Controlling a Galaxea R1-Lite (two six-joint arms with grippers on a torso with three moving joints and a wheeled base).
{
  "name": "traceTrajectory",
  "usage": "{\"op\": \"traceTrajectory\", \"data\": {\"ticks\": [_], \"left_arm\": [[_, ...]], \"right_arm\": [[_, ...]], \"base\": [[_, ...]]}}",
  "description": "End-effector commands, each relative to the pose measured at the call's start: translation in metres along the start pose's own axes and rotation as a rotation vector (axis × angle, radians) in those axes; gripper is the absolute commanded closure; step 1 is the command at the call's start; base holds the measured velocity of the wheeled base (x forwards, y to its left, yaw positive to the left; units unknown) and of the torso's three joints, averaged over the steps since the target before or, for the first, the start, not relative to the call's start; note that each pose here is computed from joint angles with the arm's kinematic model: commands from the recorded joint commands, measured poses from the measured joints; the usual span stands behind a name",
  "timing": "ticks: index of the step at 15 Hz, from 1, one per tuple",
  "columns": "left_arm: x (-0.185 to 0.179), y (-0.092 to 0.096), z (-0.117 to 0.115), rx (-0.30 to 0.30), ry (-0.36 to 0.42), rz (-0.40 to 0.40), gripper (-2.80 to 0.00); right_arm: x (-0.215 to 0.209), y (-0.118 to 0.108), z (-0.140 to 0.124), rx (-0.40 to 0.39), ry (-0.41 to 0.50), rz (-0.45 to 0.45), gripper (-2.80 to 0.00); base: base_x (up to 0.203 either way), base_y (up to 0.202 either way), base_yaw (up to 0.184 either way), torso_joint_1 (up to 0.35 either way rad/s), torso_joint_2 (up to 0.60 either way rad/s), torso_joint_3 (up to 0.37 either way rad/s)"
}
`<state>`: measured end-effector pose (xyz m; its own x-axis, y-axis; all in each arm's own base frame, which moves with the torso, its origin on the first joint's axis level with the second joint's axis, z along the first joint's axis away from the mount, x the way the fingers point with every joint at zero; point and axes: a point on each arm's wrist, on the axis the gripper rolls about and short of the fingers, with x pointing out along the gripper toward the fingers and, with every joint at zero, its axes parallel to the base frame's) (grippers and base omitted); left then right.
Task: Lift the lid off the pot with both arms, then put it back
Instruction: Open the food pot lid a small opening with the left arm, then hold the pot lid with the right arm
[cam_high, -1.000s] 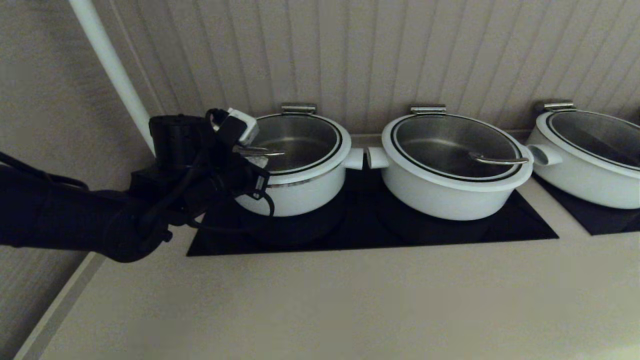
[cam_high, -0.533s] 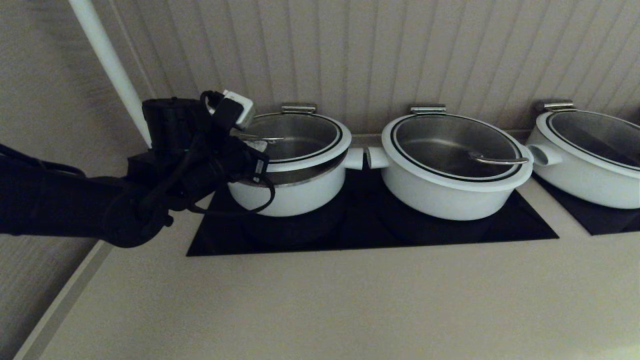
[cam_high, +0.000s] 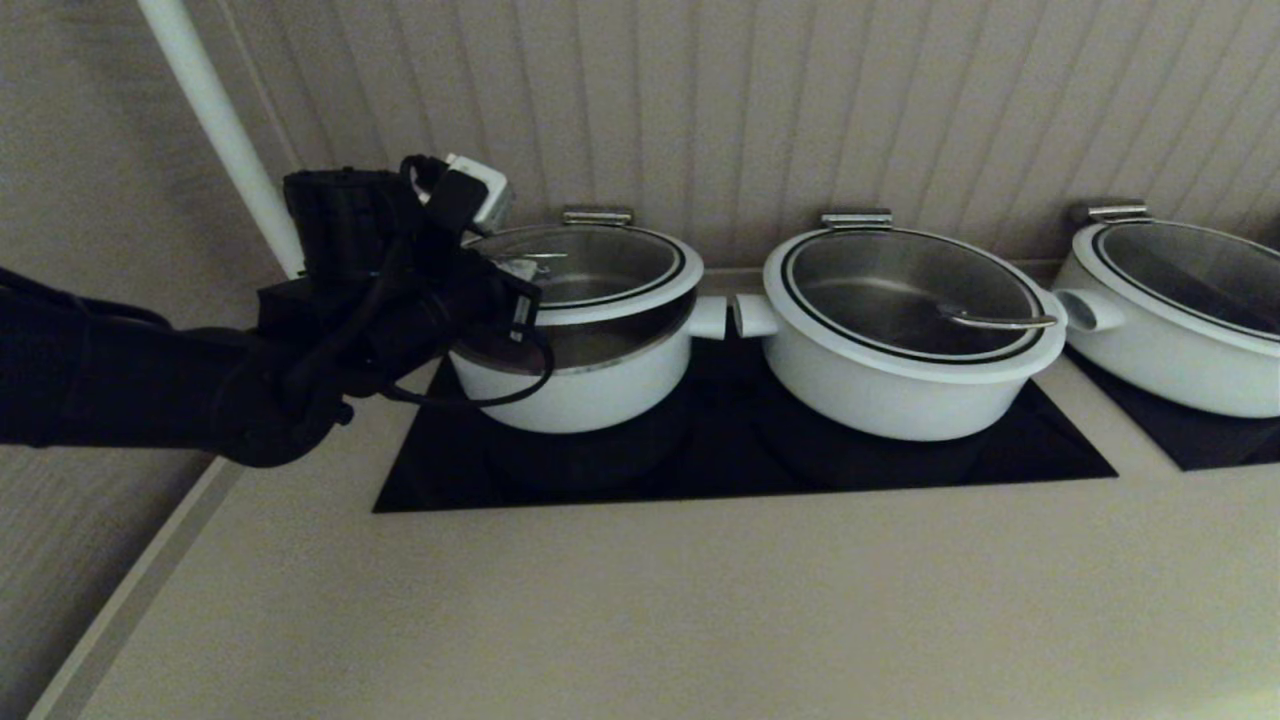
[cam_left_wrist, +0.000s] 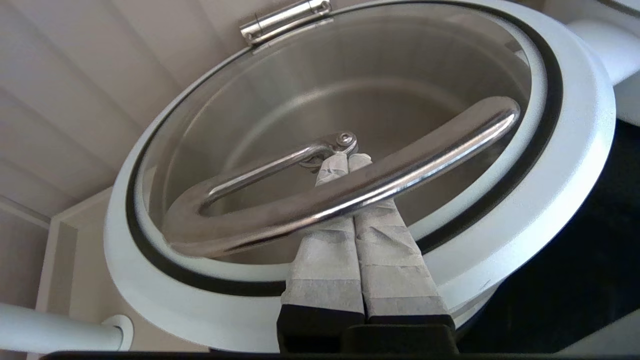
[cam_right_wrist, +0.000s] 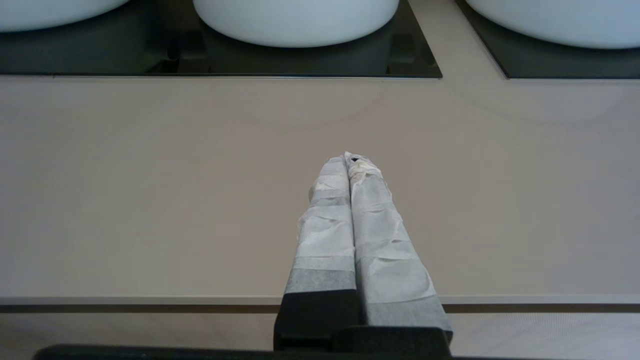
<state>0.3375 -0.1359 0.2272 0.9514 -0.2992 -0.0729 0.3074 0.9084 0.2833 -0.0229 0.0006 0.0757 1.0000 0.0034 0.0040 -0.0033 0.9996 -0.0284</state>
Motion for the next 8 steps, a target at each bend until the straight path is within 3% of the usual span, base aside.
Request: {"op": "traceTrajectory", "data": {"ticks": [1,8], "left_arm": [[0.003,0.0016,0.0064,0.0,-0.02,0.006,0.0],[0.0088,0.0026,0.0116,-0.001,-0.028,0.008,0.0]], "right_arm": [[0.0001,0.0001,0.0001,-0.005,0.001,0.003,0.0],[0.0001,0.0005,-0.0002,-0.058,0.003,0.023,0.0]], "base": [[0.0,0.0,0.0,0.0,0.0,0.0],[0.0,0.0,0.0,0.0,0.0,0.0]]}}
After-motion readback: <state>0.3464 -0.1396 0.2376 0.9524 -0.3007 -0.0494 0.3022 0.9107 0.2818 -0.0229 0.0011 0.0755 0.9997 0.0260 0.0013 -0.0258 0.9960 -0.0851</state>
